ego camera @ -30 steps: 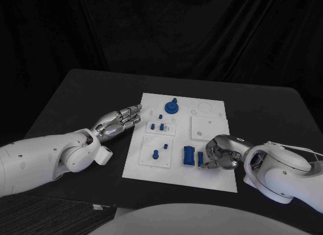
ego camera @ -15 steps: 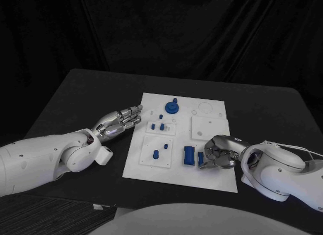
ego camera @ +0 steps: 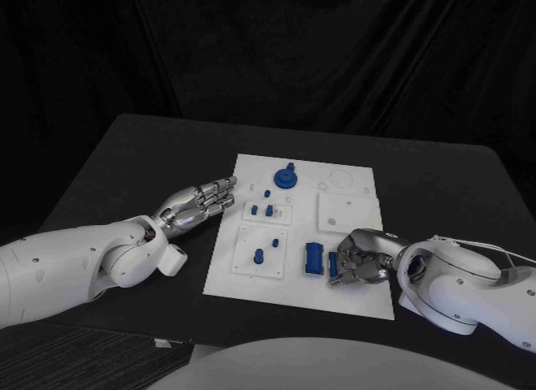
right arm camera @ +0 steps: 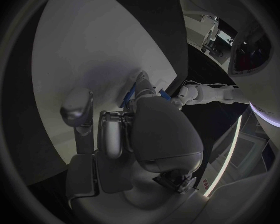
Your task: Assemble the parts on the task board
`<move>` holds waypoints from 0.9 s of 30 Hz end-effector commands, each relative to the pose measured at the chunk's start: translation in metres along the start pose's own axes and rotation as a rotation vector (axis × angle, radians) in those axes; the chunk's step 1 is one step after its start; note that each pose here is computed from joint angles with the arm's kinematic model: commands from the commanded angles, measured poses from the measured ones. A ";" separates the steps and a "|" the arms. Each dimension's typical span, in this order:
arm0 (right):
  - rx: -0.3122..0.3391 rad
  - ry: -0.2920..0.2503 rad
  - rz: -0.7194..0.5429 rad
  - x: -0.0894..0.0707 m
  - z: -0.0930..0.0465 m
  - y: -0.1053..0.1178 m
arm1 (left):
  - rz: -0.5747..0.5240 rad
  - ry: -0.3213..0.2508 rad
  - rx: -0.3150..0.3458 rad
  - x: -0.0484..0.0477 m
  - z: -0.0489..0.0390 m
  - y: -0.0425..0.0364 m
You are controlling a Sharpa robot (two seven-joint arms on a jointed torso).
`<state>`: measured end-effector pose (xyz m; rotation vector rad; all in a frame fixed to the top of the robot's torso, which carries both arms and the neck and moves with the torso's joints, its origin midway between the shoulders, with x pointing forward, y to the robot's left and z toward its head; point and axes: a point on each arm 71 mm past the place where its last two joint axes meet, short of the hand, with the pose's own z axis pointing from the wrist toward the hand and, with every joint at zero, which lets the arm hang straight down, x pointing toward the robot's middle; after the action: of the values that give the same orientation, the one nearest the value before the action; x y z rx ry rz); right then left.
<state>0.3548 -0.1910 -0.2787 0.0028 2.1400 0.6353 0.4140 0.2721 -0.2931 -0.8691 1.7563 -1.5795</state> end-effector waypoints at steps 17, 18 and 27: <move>-0.253 -0.368 0.270 -0.072 -0.030 0.006 | 0.082 -0.053 0.188 -0.0001 -0.0099 -0.0130; -0.267 -0.410 0.297 -0.080 -0.032 0.005 | 0.089 -0.057 0.202 0.0003 -0.0105 -0.0143; -0.357 -0.681 0.587 -0.120 -0.037 -0.015 | 0.163 -0.064 0.299 0.0064 -0.0122 -0.0229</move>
<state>0.4009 -0.2382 -0.1844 0.4171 1.5229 1.0617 0.4045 0.2739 -0.2830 -0.7651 1.6323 -1.5577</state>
